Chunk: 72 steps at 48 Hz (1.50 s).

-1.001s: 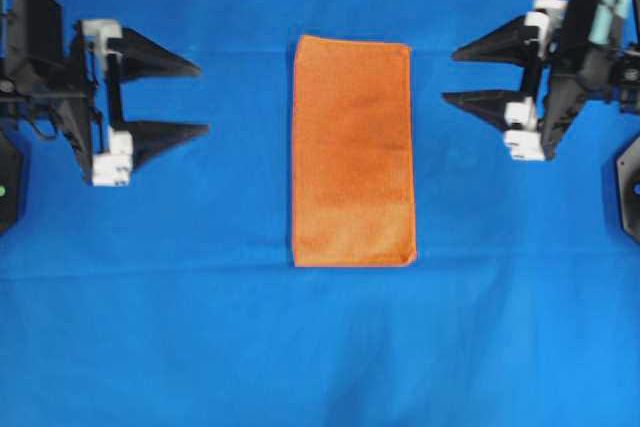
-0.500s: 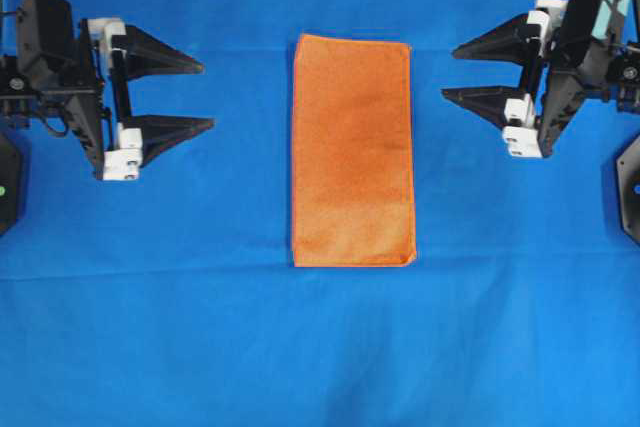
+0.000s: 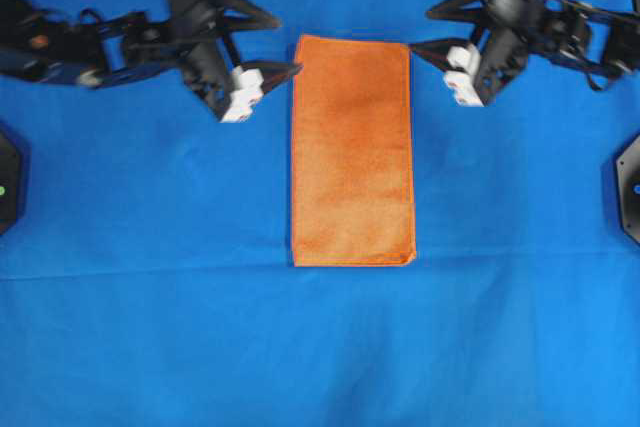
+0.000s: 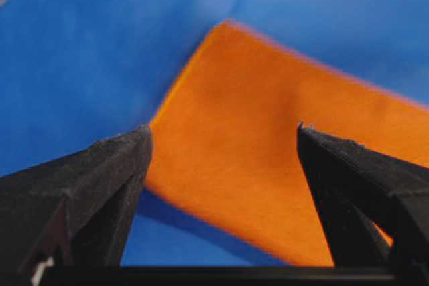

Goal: Fold the orange towel.
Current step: 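Move both grippers to the strip's far corners and grasp them, then pull the far corners toward the near end, folding the strip in half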

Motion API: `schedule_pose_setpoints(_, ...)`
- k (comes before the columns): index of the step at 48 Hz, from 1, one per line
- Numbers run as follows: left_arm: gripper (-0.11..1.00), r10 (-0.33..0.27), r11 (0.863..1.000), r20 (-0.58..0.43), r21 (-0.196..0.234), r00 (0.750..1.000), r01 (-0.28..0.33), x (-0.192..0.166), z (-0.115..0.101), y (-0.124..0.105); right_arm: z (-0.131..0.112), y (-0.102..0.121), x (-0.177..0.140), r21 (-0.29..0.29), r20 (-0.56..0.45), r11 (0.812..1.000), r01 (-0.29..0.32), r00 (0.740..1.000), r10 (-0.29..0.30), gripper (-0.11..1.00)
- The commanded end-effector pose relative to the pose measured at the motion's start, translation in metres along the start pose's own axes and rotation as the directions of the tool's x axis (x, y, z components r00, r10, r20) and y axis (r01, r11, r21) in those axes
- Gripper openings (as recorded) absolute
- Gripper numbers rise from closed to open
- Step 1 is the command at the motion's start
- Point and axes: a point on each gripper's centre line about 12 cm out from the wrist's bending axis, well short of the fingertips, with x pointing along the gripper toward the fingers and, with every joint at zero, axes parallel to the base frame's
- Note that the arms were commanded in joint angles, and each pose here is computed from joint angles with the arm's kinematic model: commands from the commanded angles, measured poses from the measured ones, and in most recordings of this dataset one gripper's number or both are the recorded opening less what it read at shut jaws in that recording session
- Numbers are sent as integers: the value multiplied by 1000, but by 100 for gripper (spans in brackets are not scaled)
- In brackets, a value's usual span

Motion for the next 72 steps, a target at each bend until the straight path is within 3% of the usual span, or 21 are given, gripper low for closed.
schedule_pose_setpoints(1, 83, 13, 1000, 0, -4, 1000, -13, 19, 2, 6, 0, -6, 14, 7, -13, 1000, 13, 1000, -13, 64)
schedule_pose_setpoints(12, 83, 59, 998, -62, -25, 996, -60, 54, -20, 27, -19, -17, 46, 22, -96, 999, 38, 995, -36, 64)
schedule_pose_setpoints(24, 82, 94, 994, -122, -40, 988, -100, 75, -50, 47, -31, -19, 62, 23, -109, 999, 34, 994, -31, 64)
schedule_pose_setpoints(36, 79, 100, 993, -122, -43, 988, -106, 77, -53, 50, -52, -21, 73, 35, -171, 999, 41, 985, -35, 63)
schedule_pose_setpoints(42, 65, 99, 994, -125, -40, 987, -105, 77, -53, 50, -54, -20, 73, 30, -177, 999, 38, 984, -32, 53)
schedule_pose_setpoints(49, 31, 98, 995, -119, -17, 988, -100, 77, -52, 49, -55, -15, 73, 21, -179, 999, 27, 984, -22, 11)
schedule_pose_setpoints(51, 22, 98, 995, -116, -3, 988, -99, 78, -51, 49, -56, -14, 73, 24, -181, 999, 26, 983, -21, 4)
schedule_pose_setpoints(56, 3, 95, 995, -112, 35, 989, -91, 79, -50, 48, -56, -15, 73, 30, -181, 999, 27, 983, -21, 4)
schedule_pose_setpoints(72, 3, 95, 994, -98, 58, 991, -90, 81, -44, 48, -53, -15, 72, 62, -158, 997, 39, 987, -28, 4)
